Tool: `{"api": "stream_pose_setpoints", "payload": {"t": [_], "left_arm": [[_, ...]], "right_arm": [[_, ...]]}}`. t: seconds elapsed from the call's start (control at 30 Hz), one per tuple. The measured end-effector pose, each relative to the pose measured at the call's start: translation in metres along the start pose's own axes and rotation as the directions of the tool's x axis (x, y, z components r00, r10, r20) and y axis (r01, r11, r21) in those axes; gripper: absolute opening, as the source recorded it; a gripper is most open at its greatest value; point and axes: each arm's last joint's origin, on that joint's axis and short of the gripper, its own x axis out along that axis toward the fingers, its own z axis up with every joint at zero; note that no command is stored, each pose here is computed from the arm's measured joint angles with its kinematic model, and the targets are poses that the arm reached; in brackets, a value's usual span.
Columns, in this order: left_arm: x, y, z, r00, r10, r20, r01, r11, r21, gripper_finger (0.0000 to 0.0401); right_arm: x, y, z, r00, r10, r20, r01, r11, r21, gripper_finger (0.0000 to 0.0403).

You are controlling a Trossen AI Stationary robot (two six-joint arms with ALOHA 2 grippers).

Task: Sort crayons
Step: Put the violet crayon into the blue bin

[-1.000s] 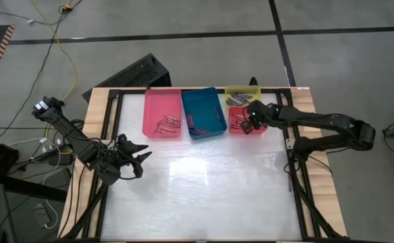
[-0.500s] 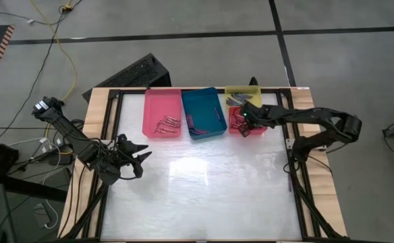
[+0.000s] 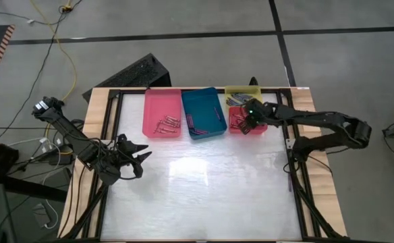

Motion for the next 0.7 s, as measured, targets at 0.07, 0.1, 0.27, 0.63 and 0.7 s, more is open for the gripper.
{"api": "stream_pose_setpoints", "payload": {"t": [0.07, 0.1, 0.27, 0.63, 0.7], "left_arm": [[0.0, 0.0, 0.0, 1.0, 0.0, 0.0, 0.0, 1.0, 0.0, 0.0139], [0.0, 0.0, 0.0, 1.0, 0.0, 0.0, 0.0, 1.0, -0.001, 0.0139], [0.0, 0.0, 0.0, 1.0, 0.0, 0.0, 0.0, 1.0, -0.001, 0.0139], [0.0, 0.0, 0.0, 1.0, 0.0, 0.0, 0.0, 1.0, -0.003, 0.0139], [0.0, 0.0, 0.0, 1.0, -0.001, 0.0, 0.001, 1.0, -0.004, 0.0139]], "right_arm": [[-0.012, -0.001, 0.002, 0.999, 0.041, 0.032, -0.041, 0.999, 0.008, 0.0116], [-0.018, -0.002, 0.004, 0.996, 0.067, 0.054, -0.068, 0.998, 0.011, 0.0118], [-0.058, -0.001, 0.014, 0.962, 0.207, 0.179, -0.21, 0.978, 0.0, 0.0118], [-0.13, 0.028, -0.004, 0.705, 0.684, 0.19, -0.686, 0.725, -0.065, 0.0118], [-0.136, 0.039, -0.012, 0.666, 0.733, 0.141, -0.73, 0.679, -0.079, 0.0118]]}}
